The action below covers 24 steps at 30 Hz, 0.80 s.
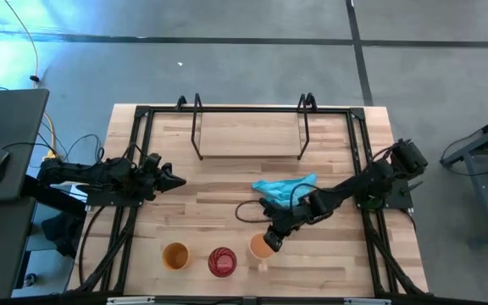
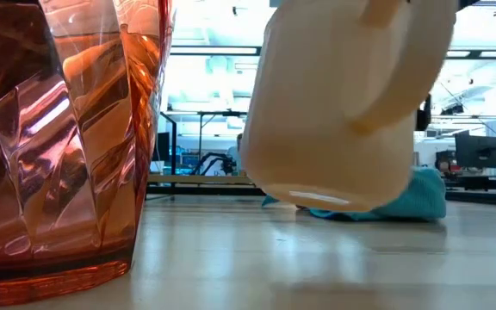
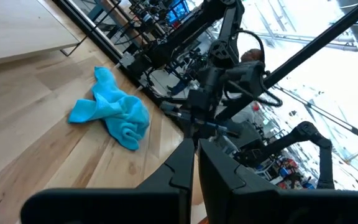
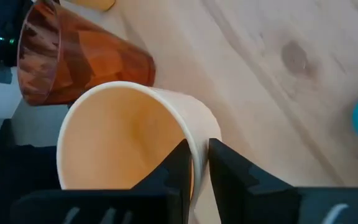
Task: Stack small to large cups/mugs on shelf
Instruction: Put the orange mug on the shelf
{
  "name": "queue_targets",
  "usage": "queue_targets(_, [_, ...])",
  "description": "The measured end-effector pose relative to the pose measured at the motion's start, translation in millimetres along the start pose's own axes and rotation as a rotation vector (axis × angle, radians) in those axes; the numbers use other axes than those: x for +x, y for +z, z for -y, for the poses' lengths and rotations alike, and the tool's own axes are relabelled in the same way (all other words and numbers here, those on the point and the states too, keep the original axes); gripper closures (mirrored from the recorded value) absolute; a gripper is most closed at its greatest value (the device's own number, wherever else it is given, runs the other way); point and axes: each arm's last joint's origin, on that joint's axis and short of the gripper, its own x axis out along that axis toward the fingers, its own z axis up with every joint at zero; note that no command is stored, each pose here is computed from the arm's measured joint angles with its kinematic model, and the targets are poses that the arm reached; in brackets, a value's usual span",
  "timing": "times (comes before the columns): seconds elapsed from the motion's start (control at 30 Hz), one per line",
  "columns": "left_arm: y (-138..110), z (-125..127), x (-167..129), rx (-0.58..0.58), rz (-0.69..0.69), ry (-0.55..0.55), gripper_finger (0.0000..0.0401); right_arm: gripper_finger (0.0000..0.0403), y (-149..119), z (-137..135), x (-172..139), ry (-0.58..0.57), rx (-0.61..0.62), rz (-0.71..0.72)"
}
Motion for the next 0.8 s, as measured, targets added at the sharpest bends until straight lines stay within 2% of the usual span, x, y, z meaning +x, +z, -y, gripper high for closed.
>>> queue_targets(0.47, [0.1,0.1,0.0,0.000,0.001,-0.001,0.0389,0.0361,13.1,22.8,-4.1,-0.098,-0.039,-0.097])
queue_targets(0.6, [0.1,0.1,0.0,0.000,0.001,-0.001,0.0389,0.0361,22.1,19.8,-10.1,-0.132,-0.095,-0.114])
queue_targets(0.8, [0.1,0.0,0.0,0.000,0.001,0.000,0.0389,0.0361,44.6,7.2,-30.8,-0.251,-0.217,-0.120])
